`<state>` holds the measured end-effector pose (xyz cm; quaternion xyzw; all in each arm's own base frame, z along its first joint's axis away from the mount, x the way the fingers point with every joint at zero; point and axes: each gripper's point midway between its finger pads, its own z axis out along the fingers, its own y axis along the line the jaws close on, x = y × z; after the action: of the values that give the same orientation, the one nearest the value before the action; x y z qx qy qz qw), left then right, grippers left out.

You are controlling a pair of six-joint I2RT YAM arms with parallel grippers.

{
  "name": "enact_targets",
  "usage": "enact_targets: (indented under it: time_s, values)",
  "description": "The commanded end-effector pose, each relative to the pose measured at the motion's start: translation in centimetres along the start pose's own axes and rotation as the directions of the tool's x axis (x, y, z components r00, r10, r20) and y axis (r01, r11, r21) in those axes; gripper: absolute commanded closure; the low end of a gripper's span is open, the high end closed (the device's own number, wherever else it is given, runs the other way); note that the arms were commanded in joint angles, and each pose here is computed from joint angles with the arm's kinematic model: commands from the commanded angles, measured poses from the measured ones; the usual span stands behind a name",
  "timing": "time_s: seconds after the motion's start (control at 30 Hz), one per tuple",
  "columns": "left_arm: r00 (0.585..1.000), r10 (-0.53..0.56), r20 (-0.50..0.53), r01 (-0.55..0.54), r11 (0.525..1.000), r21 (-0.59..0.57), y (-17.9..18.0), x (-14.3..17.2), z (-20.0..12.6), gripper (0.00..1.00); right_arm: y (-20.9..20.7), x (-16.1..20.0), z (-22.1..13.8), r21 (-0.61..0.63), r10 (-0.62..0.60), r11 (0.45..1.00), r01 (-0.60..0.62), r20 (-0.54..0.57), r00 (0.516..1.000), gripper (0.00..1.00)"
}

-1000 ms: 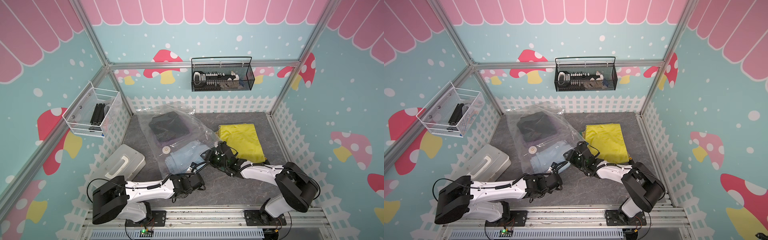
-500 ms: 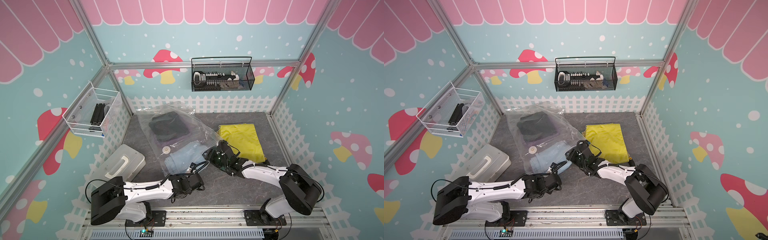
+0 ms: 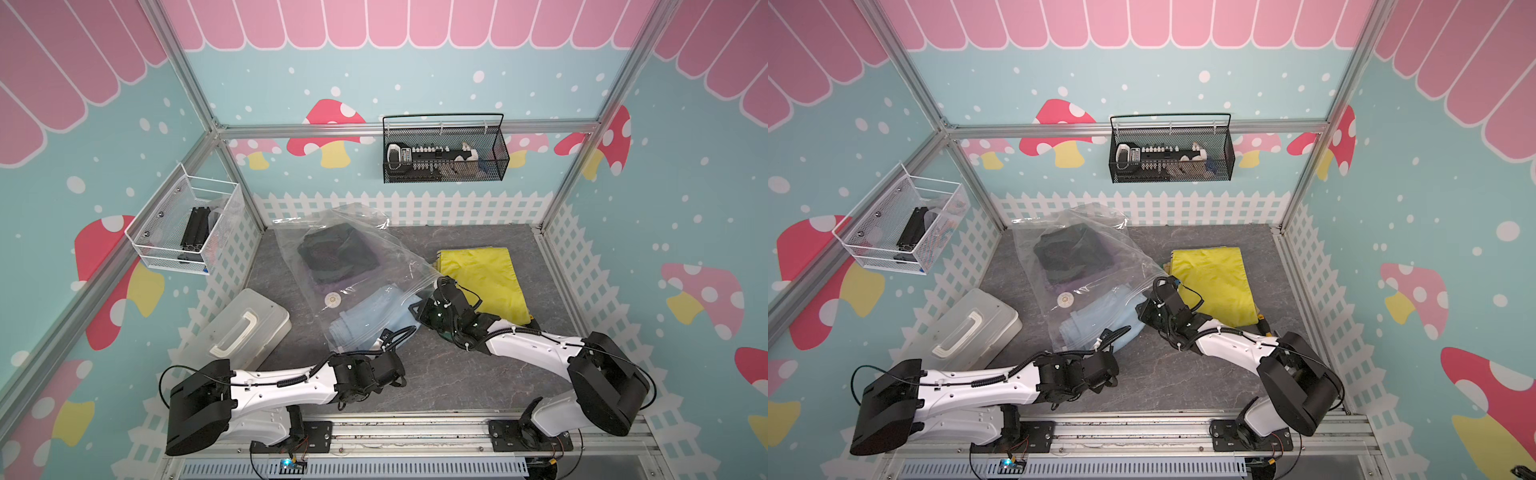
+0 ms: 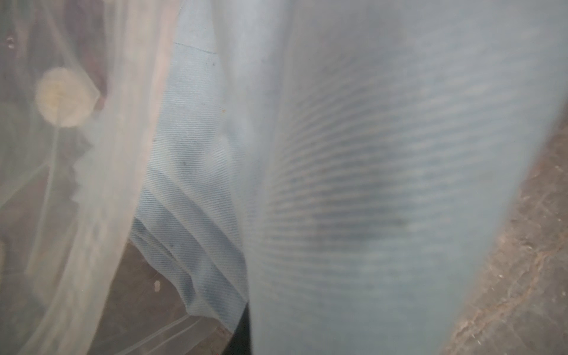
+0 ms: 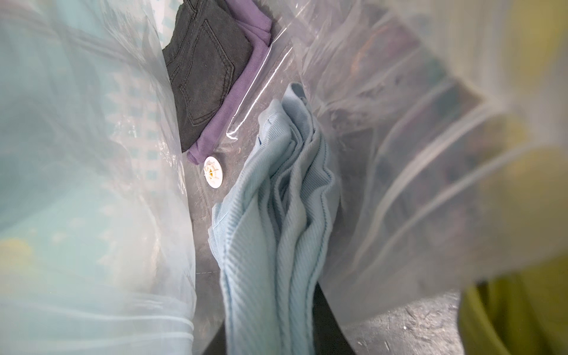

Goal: Take the trousers out of the vacuum bag
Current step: Take out the trousers from the vacuum bag.

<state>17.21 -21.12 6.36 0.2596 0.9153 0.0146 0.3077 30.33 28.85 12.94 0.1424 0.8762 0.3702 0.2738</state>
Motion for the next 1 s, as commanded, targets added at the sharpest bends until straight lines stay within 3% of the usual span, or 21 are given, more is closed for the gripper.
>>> enact_targets:
  time_s: [0.0, 0.53, 0.8, 0.97]
  values:
    - [0.999, 0.016, 0.046, -0.017, 1.000, 0.026, -1.1, -1.5, -1.2, 1.00, 0.1, -0.5, -1.1, 0.002, -0.017, 1.000, 0.017, 0.053, 0.998, 0.96]
    - [0.990, 0.047, 0.132, -0.057, 0.996, 0.072, -2.2, -4.1, -5.5, 1.00, 1.2, 1.4, -4.9, 0.048, -0.215, 0.976, 0.212, 0.073, 0.974, 1.00]
    - [0.980, 0.083, 0.182, -0.106, 0.987, 0.119, -3.4, -5.8, -8.4, 1.00, 2.8, 1.0, -9.0, -0.019, -0.237, 0.971, 0.240, 0.087, 0.968, 1.00]
    - [0.966, 0.134, 0.220, -0.166, 0.978, 0.130, -5.1, -6.6, -10.2, 1.00, 4.0, 1.7, -11.2, -0.070, -0.299, 0.951, 0.300, 0.031, 0.954, 1.00]
